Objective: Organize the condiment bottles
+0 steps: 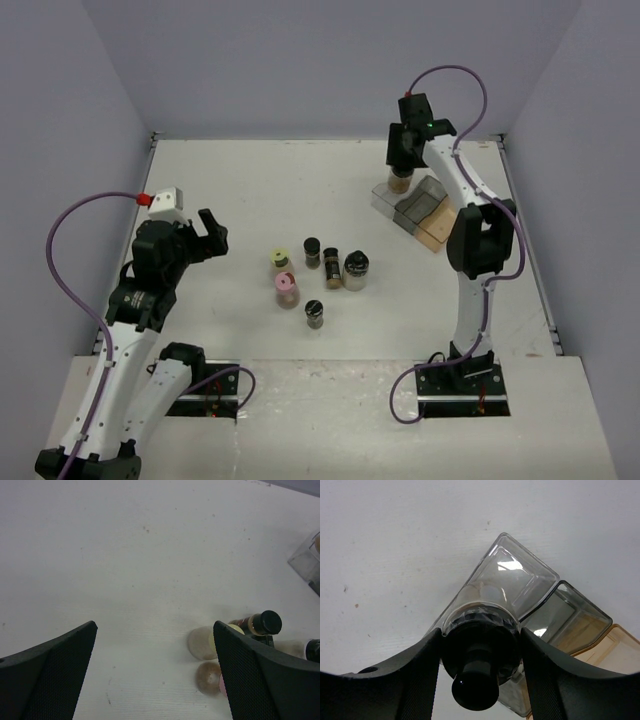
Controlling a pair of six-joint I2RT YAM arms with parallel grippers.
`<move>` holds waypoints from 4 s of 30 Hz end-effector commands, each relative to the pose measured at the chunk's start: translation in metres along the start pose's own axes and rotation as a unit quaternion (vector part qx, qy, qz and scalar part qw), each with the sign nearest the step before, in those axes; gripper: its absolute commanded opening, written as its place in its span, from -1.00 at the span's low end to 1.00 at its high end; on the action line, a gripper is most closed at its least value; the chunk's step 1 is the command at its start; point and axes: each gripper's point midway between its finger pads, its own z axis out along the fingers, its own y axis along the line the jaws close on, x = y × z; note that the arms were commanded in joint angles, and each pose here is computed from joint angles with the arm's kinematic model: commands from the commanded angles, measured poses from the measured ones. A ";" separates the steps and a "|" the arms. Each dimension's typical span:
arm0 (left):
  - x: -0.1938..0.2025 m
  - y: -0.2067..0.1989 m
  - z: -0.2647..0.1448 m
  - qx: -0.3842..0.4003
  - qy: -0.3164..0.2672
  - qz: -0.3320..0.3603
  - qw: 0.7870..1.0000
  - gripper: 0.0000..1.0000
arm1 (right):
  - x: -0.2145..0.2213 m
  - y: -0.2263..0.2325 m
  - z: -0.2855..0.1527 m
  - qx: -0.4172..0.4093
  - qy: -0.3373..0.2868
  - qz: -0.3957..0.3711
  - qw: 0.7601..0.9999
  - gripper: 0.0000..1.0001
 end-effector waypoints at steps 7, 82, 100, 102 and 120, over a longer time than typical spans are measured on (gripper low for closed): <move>-0.005 -0.006 0.002 0.012 -0.012 0.008 1.000 1.00 | -0.042 -0.013 0.004 0.004 -0.049 -0.008 0.999 -0.28; -0.002 -0.005 0.003 0.007 -0.007 0.010 1.000 1.00 | 0.035 0.041 -0.144 -0.092 -0.080 -0.045 0.992 -0.26; 0.000 -0.009 0.002 0.011 -0.005 0.014 1.000 1.00 | 0.005 0.022 -0.033 -0.040 -0.022 -0.024 0.999 -0.28; 0.000 -0.009 0.002 0.010 -0.004 0.014 1.000 1.00 | 0.010 0.022 -0.028 -0.038 -0.017 -0.026 0.999 -0.27; 0.002 -0.009 0.004 0.008 0.000 0.014 1.000 1.00 | 0.013 0.017 -0.065 -0.035 -0.026 -0.008 0.999 0.75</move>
